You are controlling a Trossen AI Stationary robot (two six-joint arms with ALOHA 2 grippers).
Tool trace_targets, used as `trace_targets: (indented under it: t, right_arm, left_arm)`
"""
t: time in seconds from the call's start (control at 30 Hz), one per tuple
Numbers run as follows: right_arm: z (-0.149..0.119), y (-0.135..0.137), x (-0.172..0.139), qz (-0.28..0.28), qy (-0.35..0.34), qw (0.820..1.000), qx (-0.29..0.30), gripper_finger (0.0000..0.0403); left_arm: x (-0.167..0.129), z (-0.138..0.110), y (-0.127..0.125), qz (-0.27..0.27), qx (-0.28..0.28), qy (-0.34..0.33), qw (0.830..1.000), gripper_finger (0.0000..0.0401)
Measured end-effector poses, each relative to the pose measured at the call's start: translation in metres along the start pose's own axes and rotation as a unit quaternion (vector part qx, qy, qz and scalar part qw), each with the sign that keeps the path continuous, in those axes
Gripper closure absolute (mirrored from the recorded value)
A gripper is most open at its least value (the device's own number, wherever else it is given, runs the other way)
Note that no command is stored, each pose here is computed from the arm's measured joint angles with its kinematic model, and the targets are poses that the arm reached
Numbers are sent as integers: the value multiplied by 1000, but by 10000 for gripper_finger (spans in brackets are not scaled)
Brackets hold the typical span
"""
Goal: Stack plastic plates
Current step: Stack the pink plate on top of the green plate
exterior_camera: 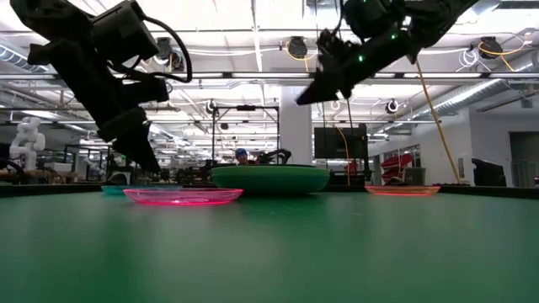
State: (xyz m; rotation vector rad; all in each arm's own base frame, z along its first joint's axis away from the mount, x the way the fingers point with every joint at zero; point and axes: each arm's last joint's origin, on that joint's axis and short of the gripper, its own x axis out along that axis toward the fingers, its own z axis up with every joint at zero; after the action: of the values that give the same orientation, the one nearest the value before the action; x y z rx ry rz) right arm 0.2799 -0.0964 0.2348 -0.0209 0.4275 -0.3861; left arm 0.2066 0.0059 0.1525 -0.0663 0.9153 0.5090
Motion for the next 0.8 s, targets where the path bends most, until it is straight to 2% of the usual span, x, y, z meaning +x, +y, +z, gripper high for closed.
trace_targets:
  t: [0.13, 0.27, 0.33, 0.47, 0.67, 0.8]
  right_arm:
    - [4, 15, -2, 109, -7, 983, 145, 326]
    - [8, 32, -5, 165, -1, 957, 239, 326]
    - [8, 42, -6, 171, 6, 951, 259, 326]
    - [0, 62, 0, 150, 24, 948, 279, 326]
    - [-12, 86, 29, 147, 75, 940, 299, 326]
    - [-17, 93, 48, 134, 115, 934, 310, 326]
  left_arm:
    - [0, -2, 0, 2, 30, 11, 999, 215]
    - [-2, -6, -2, 1, 50, 22, 998, 215]
    - [-3, -7, -4, -3, 59, 21, 998, 215]
    - [-5, -8, -9, -11, 75, 18, 997, 215]
    - [-9, -11, -18, -26, 107, 10, 994, 215]
    - [-12, -13, -22, -34, 115, 11, 993, 215]
